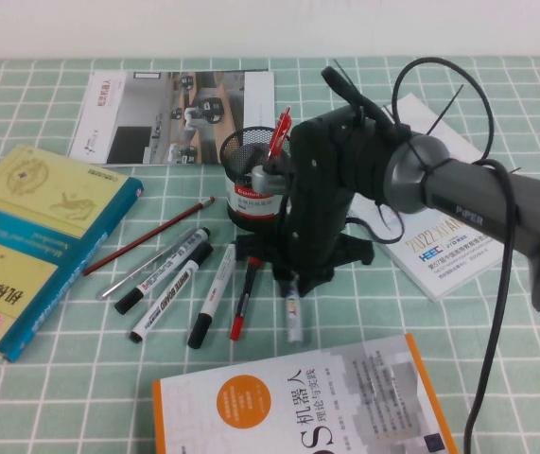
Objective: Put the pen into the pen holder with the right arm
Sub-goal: Pick up the pen on the table, then place the pen onto the pen holder
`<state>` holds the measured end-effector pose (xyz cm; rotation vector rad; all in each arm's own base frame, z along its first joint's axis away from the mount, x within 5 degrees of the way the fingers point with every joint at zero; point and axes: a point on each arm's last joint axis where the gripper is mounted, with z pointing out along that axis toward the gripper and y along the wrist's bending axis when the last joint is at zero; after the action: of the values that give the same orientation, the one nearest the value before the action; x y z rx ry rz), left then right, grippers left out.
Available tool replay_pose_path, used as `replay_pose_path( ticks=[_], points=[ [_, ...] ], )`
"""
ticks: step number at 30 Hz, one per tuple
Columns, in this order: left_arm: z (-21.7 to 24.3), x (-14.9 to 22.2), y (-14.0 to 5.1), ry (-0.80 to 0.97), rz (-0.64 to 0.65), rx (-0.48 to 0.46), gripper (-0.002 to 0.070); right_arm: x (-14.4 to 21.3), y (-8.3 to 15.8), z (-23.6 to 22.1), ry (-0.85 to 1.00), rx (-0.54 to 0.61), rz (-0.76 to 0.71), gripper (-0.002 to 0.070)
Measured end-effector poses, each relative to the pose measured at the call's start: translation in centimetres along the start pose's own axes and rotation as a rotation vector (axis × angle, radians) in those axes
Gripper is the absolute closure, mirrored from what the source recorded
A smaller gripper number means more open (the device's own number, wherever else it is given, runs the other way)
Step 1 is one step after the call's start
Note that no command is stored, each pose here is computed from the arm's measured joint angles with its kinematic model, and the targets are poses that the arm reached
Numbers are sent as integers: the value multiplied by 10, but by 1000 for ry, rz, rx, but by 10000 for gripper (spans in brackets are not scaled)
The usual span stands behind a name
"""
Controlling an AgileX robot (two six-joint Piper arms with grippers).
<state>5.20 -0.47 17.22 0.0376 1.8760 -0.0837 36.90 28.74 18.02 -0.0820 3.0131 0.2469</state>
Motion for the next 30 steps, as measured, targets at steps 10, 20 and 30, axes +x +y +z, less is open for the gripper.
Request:
replay_pose_path(
  ticks=[10,20,30],
  points=[
    [0,0,0,0,0,0,681,-9,-42,-68,-87,139,-46,563],
    [0,0,0,0,0,0,681,13,-60,-198,-580,-47,-152,563],
    [0,0,0,0,0,0,681,20,-55,-159,-1051,-330,-284,563]
  ],
)
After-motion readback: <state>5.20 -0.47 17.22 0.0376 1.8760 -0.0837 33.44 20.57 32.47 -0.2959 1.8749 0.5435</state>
